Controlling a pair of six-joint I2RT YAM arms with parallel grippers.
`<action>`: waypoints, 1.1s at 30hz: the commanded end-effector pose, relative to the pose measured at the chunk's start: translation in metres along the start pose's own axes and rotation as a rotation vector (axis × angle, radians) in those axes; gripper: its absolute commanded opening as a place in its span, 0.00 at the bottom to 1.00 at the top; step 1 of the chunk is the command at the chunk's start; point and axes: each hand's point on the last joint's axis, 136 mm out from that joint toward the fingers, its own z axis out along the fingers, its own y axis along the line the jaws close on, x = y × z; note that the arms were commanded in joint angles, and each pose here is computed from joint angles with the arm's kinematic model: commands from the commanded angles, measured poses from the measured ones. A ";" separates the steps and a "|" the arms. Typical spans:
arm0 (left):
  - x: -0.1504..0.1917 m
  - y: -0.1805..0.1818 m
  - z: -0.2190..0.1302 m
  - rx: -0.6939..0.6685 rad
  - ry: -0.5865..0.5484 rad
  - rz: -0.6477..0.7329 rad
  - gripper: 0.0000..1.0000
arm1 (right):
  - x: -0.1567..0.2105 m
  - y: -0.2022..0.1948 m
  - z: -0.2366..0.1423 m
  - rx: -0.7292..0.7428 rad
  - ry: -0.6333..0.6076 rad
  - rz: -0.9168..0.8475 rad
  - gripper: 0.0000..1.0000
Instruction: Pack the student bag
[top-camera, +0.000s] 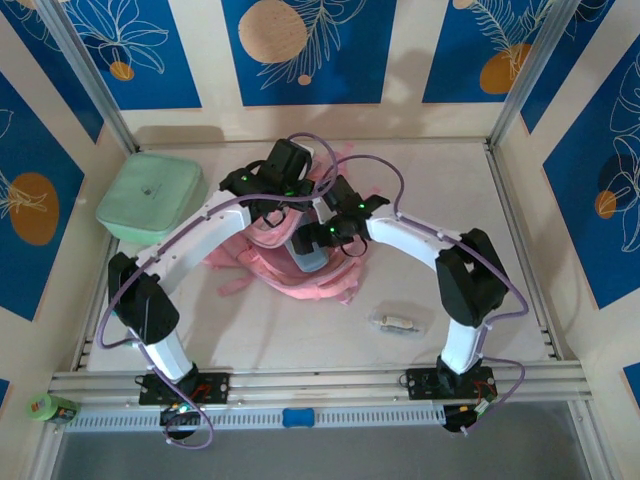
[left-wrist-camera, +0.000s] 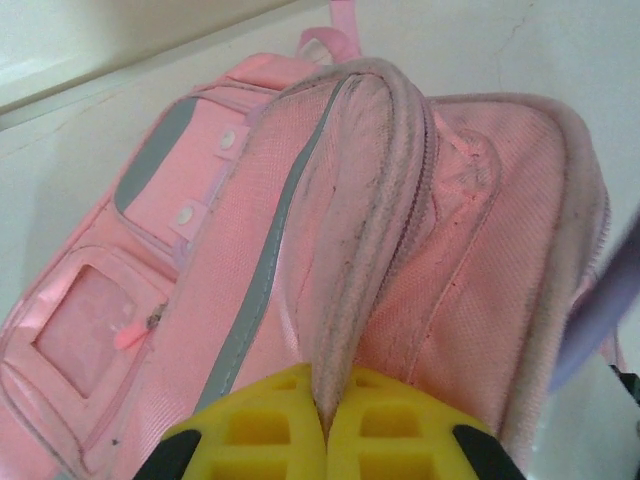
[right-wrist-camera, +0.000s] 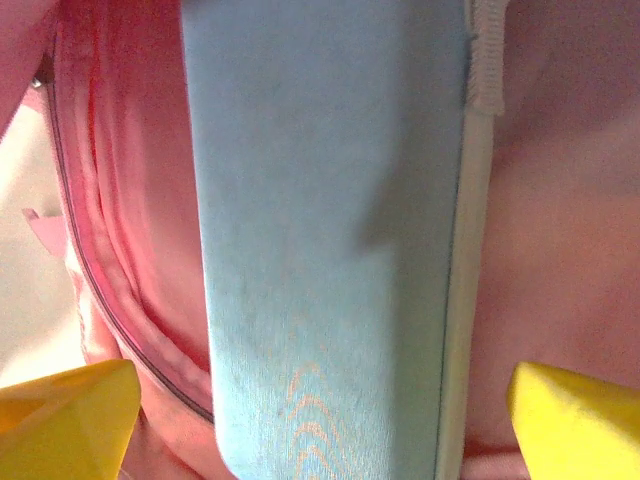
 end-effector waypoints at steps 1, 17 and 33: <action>-0.037 -0.003 -0.032 0.076 -0.151 -0.106 0.00 | 0.005 -0.003 -0.030 -0.013 -0.055 0.080 0.91; -0.034 -0.007 -0.036 0.123 -0.128 -0.115 0.00 | 0.033 0.006 0.016 0.008 -0.077 0.237 0.16; -0.017 -0.004 -0.025 0.132 -0.086 -0.177 0.00 | -0.037 -0.001 -0.018 -0.210 -0.308 0.226 0.16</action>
